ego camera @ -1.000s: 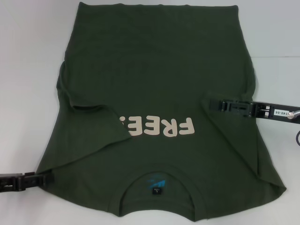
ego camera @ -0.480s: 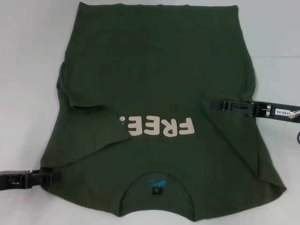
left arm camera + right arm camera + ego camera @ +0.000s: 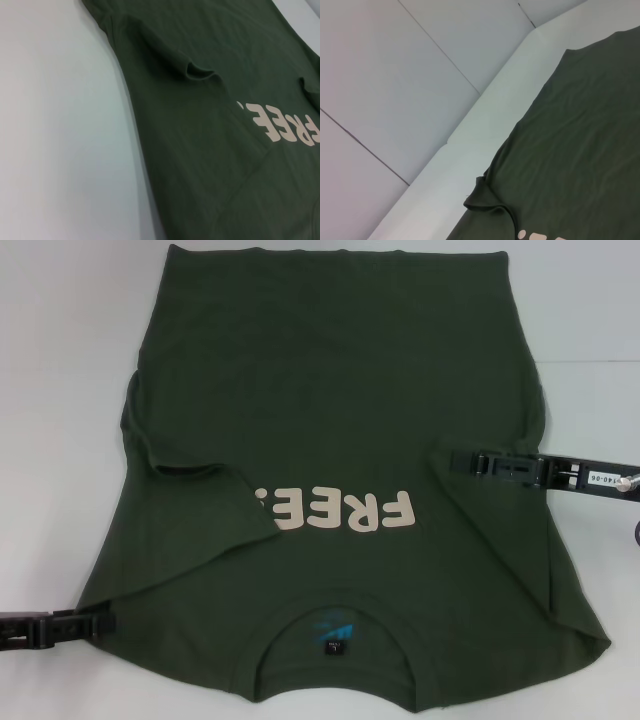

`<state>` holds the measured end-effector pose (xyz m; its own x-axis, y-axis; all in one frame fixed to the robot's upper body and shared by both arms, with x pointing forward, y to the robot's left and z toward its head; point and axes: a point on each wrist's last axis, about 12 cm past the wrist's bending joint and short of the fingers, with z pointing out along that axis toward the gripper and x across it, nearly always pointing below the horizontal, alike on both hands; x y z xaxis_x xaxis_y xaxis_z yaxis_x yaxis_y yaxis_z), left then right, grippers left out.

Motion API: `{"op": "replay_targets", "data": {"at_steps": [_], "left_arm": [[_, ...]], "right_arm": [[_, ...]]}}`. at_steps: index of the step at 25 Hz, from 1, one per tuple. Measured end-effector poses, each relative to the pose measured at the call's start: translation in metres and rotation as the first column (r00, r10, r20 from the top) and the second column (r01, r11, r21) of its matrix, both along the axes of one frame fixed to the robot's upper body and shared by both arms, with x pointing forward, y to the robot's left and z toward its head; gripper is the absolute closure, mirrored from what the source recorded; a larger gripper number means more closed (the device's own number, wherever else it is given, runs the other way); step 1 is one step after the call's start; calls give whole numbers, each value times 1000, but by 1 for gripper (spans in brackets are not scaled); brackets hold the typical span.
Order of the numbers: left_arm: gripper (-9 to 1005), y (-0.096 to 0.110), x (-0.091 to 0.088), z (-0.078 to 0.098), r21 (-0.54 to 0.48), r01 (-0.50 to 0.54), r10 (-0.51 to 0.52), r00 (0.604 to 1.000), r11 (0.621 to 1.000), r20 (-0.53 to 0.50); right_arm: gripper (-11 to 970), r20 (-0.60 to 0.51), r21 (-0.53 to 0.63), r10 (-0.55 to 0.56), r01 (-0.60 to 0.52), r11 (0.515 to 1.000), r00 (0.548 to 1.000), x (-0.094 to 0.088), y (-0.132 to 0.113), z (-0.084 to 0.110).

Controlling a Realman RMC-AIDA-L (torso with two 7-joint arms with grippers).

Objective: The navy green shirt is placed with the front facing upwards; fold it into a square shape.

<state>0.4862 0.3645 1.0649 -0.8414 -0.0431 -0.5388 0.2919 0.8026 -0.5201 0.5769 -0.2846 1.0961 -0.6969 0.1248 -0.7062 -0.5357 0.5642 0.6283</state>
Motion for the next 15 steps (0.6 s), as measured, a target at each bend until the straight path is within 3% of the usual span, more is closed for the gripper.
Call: {"op": "replay_targets", "data": {"at_steps": [15], "left_arm": [[211,1,-2,-2,5,2,-2,1000,1000,-13]], "right_arm": [[60,-3,1,-4,4,1000,1000,-1,-1,-1]]}}
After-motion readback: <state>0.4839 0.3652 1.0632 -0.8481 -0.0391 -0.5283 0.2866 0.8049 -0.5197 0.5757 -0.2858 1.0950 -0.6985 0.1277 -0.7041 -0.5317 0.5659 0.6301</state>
